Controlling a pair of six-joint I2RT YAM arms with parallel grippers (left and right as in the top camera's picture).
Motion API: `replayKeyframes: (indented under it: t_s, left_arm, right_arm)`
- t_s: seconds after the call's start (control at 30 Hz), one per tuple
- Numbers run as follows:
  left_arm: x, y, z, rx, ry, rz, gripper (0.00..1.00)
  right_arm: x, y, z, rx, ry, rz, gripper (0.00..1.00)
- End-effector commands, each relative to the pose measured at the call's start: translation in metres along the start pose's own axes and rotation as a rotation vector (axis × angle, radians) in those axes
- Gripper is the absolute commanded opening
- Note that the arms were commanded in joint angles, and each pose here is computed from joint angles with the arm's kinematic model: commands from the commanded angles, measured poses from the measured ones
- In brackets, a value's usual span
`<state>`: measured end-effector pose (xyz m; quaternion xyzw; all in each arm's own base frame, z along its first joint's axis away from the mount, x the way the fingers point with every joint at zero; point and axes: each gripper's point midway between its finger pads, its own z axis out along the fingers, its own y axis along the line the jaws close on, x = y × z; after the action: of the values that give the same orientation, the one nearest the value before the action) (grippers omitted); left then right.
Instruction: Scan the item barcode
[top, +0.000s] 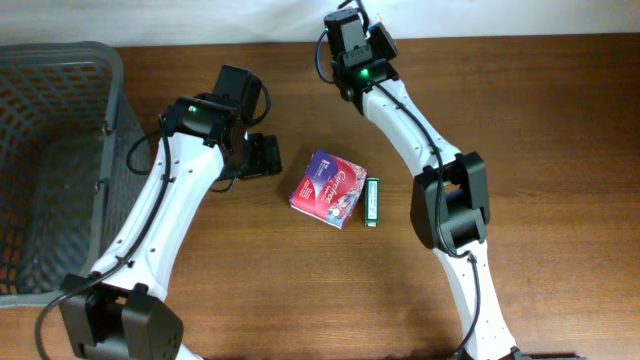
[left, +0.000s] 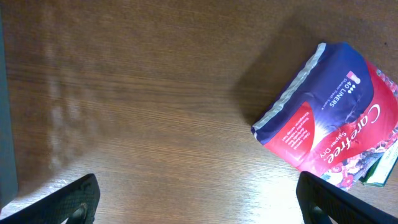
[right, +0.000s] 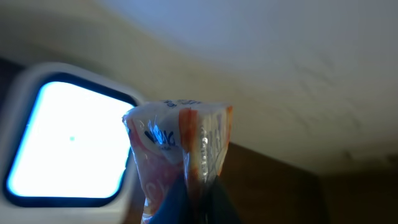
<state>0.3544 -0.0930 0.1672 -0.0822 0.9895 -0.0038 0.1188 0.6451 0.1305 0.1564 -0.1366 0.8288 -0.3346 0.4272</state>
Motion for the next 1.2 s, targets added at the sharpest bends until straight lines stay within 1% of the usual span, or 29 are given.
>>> replayKeyframes:
  t_s: [0.0, 0.03, 0.07, 0.13, 0.2, 0.23, 0.27, 0.3, 0.37, 0.43, 0.47, 0.5, 0.53, 0.57, 0.6, 0.63, 0.67, 0.7, 0.73, 0.77, 0.8, 0.87, 0.93, 1.0, 1.03, 1.07, 1.1, 1.13, 1.17]
  left_arm:
    - [-0.001, 0.002, -0.003, -0.003, -0.011, -0.011, 0.99]
    - [-0.001, 0.002, -0.003, -0.003, -0.011, -0.011, 0.99]
    - [-0.001, 0.002, -0.003, -0.003, -0.011, -0.011, 0.99]
    - [-0.001, 0.002, -0.003, -0.003, -0.011, -0.011, 0.99]
    - [-0.001, 0.002, -0.003, -0.003, -0.011, -0.011, 0.99]
    - [-0.001, 0.002, -0.003, -0.003, -0.011, -0.011, 0.99]
    - [-0.001, 0.002, -0.003, -0.003, -0.011, -0.011, 0.99]
    - [-0.001, 0.002, -0.003, -0.003, -0.011, -0.011, 0.99]
    - [-0.001, 0.002, -0.003, -0.003, -0.011, -0.011, 0.99]
    - [-0.001, 0.002, -0.003, -0.003, -0.011, -0.011, 0.99]
    - [-0.001, 0.002, -0.003, -0.003, -0.011, -0.011, 0.99]
    - [-0.001, 0.002, -0.003, -0.003, -0.011, -0.011, 0.99]
    - [-0.001, 0.002, -0.003, -0.003, -0.011, -0.011, 0.99]
    - [-0.001, 0.002, -0.003, -0.003, -0.011, -0.011, 0.99]
    - [-0.001, 0.002, -0.003, -0.003, -0.011, -0.011, 0.99]
    - [-0.001, 0.002, -0.003, -0.003, -0.011, -0.011, 0.99]
    - [-0.001, 0.002, -0.003, -0.003, -0.011, -0.011, 0.99]
    - [-0.001, 0.002, -0.003, -0.003, -0.011, -0.011, 0.99]
    - [-0.001, 0.002, -0.003, -0.003, -0.011, -0.011, 0.99]
    - [-0.001, 0.002, -0.003, -0.003, -0.011, -0.011, 0.99]
    - [-0.001, 0.002, -0.003, -0.003, -0.011, -0.011, 0.99]
    - [-0.001, 0.002, -0.003, -0.003, -0.011, -0.011, 0.99]
    - [-0.001, 0.002, -0.003, -0.003, -0.011, -0.011, 0.99]
    - [-0.001, 0.002, -0.003, -0.003, -0.011, -0.011, 0.99]
    - [-0.001, 0.002, -0.003, -0.003, -0.011, -0.011, 0.99]
    - [-0.001, 0.002, -0.003, -0.003, -0.011, -0.011, 0.99]
    - [-0.001, 0.002, -0.003, -0.003, -0.011, -0.011, 0.99]
    - [-0.001, 0.002, -0.003, -0.003, -0.011, -0.011, 0.99]
    - [-0.001, 0.002, -0.003, -0.003, -0.011, -0.011, 0.99]
  right_arm:
    - [0.016, -0.096, 0.0, 0.172, 0.085, 0.309, 0.04]
    - [0.033, -0.129, 0.004, 0.154, 0.133, 0.398, 0.04]
    - [0.059, -0.16, 0.012, 0.125, 0.203, 0.479, 0.04]
    - [0.134, -0.21, 0.03, 0.122, 0.394, 0.597, 0.04]
    - [0.222, -0.253, 0.046, 0.102, 0.599, 0.693, 0.04]
    - [0.248, -0.266, 0.049, 0.1, 0.65, 0.723, 0.04]
    - [0.288, -0.287, 0.051, 0.139, 0.72, 0.754, 0.04]
    - [0.325, -0.302, 0.051, 0.171, 0.788, 0.777, 0.04]
    - [0.395, -0.312, 0.051, 0.214, 0.915, 0.811, 0.04]
    - [0.439, -0.318, 0.05, 0.248, 0.971, 0.846, 0.04]
    - [0.465, -0.322, 0.047, 0.269, 1.004, 0.869, 0.12]
    - [0.476, -0.326, 0.044, 0.265, 1.016, 0.896, 0.77]
    - [0.48, -0.329, 0.042, 0.26, 1.022, 0.911, 0.96]
    - [0.479, -0.331, 0.039, 0.246, 1.028, 0.921, 1.0]
    - [0.464, -0.329, 0.038, 0.168, 1.008, 0.969, 0.99]
    - [0.44, -0.327, 0.036, 0.07, 0.962, 1.028, 0.99]
    - [0.396, -0.325, 0.032, -0.1, 0.864, 1.109, 0.99]
    - [0.332, -0.312, 0.026, -0.408, 0.682, 1.109, 0.99]
    - [0.273, -0.292, 0.013, -0.718, 0.485, 1.073, 0.99]
    - [0.237, -0.273, -0.003, -0.918, 0.375, 1.05, 0.99]
    - [0.22, -0.245, -0.014, -1.014, 0.364, 0.974, 1.0]
    - [0.207, -0.186, -0.025, -1.076, 0.442, 0.804, 1.0]
    - [0.192, -0.121, -0.035, -1.171, 0.468, 0.712, 1.0]
    - [0.19, -0.076, -0.04, -1.221, 0.479, 0.659, 1.0]
    - [0.193, -0.044, -0.048, -1.263, 0.502, 0.622, 0.97]
    - [0.196, -0.025, -0.054, -1.286, 0.519, 0.598, 0.96]
    - [0.201, -0.01, -0.058, -1.301, 0.533, 0.579, 0.85]
    - [0.206, -0.004, -0.06, -1.307, 0.546, 0.576, 0.81]
    - [0.212, 0.001, -0.063, -1.313, 0.567, 0.577, 0.81]
